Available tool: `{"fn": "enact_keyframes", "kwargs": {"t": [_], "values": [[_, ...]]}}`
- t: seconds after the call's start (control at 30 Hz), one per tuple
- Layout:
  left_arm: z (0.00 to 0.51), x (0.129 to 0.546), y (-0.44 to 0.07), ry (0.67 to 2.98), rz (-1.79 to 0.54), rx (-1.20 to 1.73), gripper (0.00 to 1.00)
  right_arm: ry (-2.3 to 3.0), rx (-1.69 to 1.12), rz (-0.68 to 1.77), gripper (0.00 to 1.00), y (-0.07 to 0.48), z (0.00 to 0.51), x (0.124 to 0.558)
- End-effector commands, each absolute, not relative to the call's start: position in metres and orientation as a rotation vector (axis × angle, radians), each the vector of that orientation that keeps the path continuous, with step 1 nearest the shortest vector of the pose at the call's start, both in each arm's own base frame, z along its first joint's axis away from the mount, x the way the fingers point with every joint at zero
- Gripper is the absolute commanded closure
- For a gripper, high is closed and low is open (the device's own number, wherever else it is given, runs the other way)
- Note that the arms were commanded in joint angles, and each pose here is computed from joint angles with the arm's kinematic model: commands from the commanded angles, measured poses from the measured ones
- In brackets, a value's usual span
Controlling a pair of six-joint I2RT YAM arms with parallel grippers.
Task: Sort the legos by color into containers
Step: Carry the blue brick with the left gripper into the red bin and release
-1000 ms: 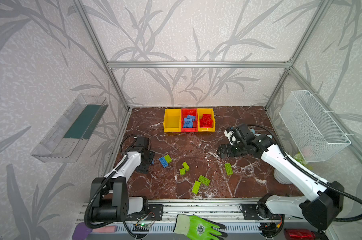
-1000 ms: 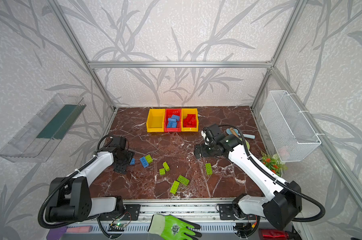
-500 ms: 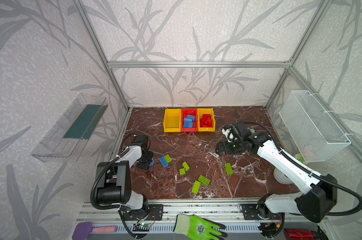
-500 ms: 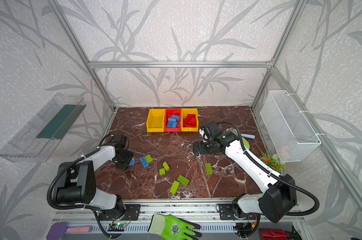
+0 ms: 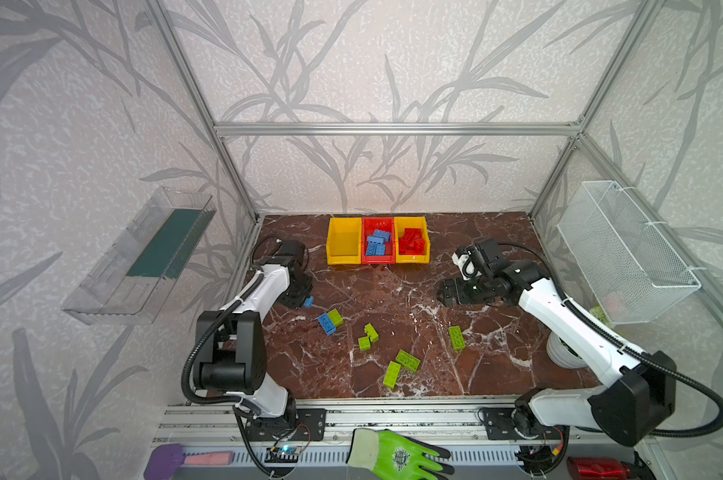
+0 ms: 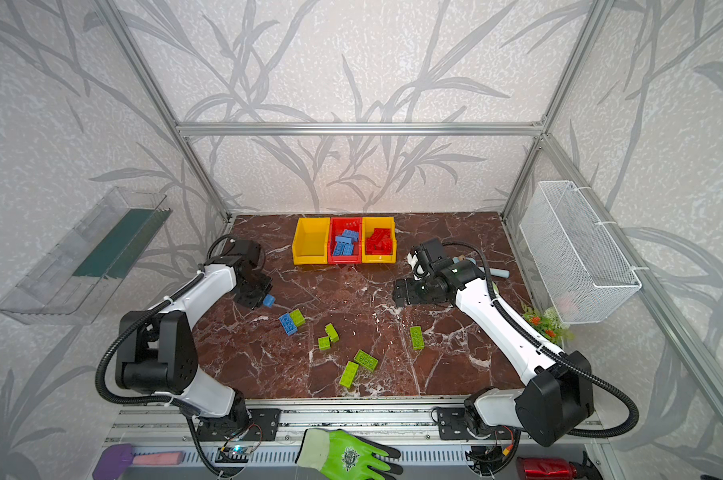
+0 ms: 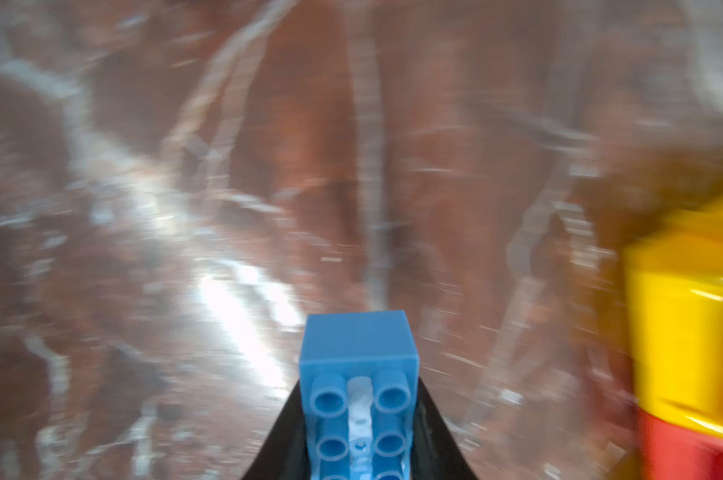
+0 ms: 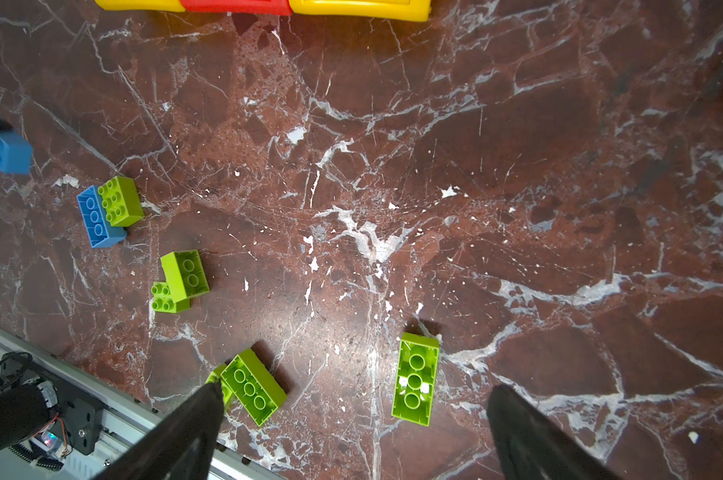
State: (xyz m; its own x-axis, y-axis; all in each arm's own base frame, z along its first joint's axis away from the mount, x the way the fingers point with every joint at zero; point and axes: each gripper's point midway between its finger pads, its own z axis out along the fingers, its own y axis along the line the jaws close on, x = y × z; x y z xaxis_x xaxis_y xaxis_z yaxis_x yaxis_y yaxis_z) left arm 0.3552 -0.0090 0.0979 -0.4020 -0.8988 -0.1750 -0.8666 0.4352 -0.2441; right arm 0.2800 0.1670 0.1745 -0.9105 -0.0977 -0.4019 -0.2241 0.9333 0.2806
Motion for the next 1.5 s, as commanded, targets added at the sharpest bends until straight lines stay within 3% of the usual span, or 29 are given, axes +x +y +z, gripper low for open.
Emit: {"fn": "enact_keyframes", "kwargs": {"t": [0.0, 0.33, 0.6, 0.87, 1.0, 1.1, 1.3, 1.47], "values": [[0.118, 0.38, -0.033, 2.499, -0.105, -1.34, 0.81, 2.687, -0.21, 0.456, 0.01, 0.161, 0.179, 0.275], [0.17, 0.502, -0.147, 2.603, -0.178, -0.754, 0.83, 2.678, -0.104, 0.372, 0.01, 0.134, 0.186, 0.264], [0.15, 0.556, -0.197, 2.594, -0.407, -0.662, 0.8, 2.678, -0.034, 0.281, 0.01, 0.11, 0.193, 0.252], [0.129, 0.576, -0.22, 2.567, -0.551, -0.689, 0.7, 2.673, 0.017, 0.212, 0.01, 0.093, 0.2, 0.245], [0.128, 0.582, -0.224, 2.556, -0.588, -0.69, 0.33, 2.67, 0.033, 0.2, 0.01, 0.09, 0.203, 0.243], [0.138, 0.583, -0.224, 2.539, -0.599, -0.679, 0.2, 2.668, 0.037, 0.205, 0.01, 0.09, 0.205, 0.242], [0.171, 0.568, -0.211, 2.51, -0.548, -0.675, 0.2, 2.667, 0.029, 0.25, 0.01, 0.095, 0.207, 0.24], [0.184, 0.526, -0.185, 2.522, -0.438, -0.702, 0.21, 2.669, 0.001, 0.323, 0.01, 0.103, 0.205, 0.235]]}}
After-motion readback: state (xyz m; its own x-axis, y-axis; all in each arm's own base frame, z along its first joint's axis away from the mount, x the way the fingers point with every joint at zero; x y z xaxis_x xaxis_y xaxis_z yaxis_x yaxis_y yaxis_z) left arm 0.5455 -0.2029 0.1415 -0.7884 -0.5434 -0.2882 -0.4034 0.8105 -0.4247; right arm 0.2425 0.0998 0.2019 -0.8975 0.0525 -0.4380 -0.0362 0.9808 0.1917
